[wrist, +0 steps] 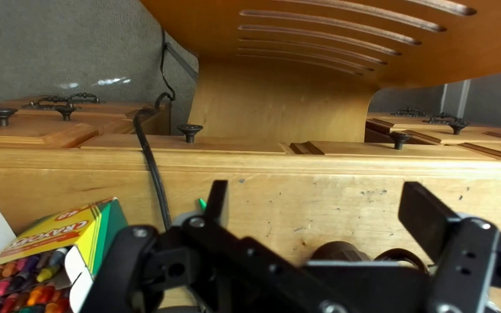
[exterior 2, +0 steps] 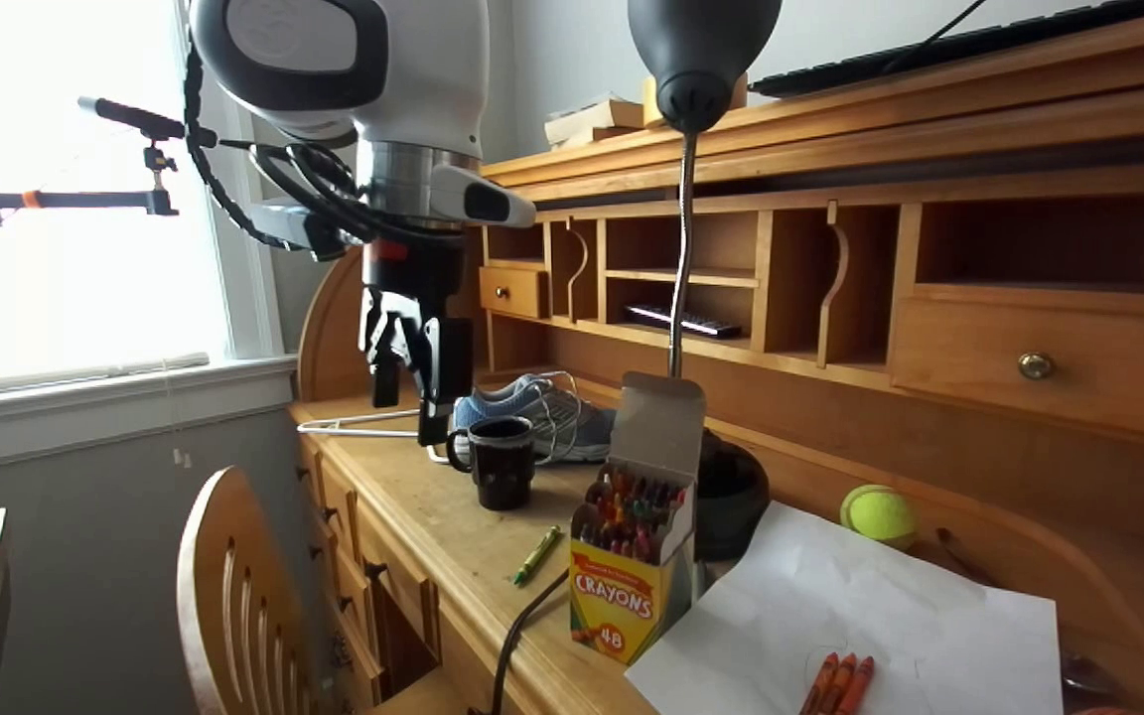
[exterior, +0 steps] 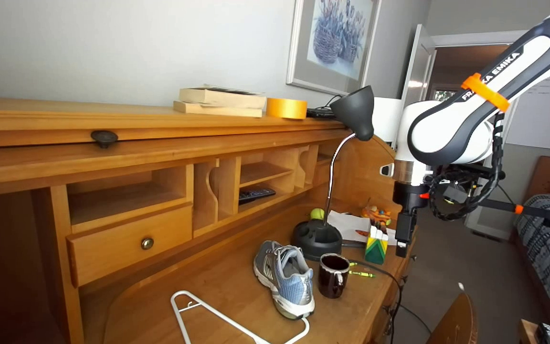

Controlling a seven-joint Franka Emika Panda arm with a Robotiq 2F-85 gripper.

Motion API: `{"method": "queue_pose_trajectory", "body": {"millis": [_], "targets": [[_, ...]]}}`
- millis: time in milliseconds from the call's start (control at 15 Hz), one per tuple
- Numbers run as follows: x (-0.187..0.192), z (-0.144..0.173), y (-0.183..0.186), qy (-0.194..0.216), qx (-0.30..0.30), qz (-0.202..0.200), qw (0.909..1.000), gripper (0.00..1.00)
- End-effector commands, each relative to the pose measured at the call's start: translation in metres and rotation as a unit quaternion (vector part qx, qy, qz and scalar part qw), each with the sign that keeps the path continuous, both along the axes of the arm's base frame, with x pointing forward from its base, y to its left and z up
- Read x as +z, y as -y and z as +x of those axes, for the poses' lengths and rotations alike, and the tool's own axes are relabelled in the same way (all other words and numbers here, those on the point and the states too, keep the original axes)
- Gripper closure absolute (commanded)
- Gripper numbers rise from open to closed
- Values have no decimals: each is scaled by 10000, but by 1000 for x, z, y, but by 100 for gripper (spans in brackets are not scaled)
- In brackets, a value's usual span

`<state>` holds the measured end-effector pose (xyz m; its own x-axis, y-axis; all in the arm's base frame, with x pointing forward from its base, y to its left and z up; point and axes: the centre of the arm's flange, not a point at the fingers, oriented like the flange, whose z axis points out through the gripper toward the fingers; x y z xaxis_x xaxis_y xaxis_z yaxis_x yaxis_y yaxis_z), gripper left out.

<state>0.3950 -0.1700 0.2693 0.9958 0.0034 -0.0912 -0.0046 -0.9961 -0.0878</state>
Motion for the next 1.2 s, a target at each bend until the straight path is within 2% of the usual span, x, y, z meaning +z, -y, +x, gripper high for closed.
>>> {"method": "queue_pose_trajectory", "body": {"millis": [0, 267, 733, 1133], "targets": [[0, 0, 0, 0, 3, 0, 10000, 0], [-14, 2, 6, 30, 156, -59, 9999, 0], [-45, 18, 18, 479, 677, -361, 9959, 0], [-77, 27, 31, 611, 1076, -396, 9915, 0]]}}
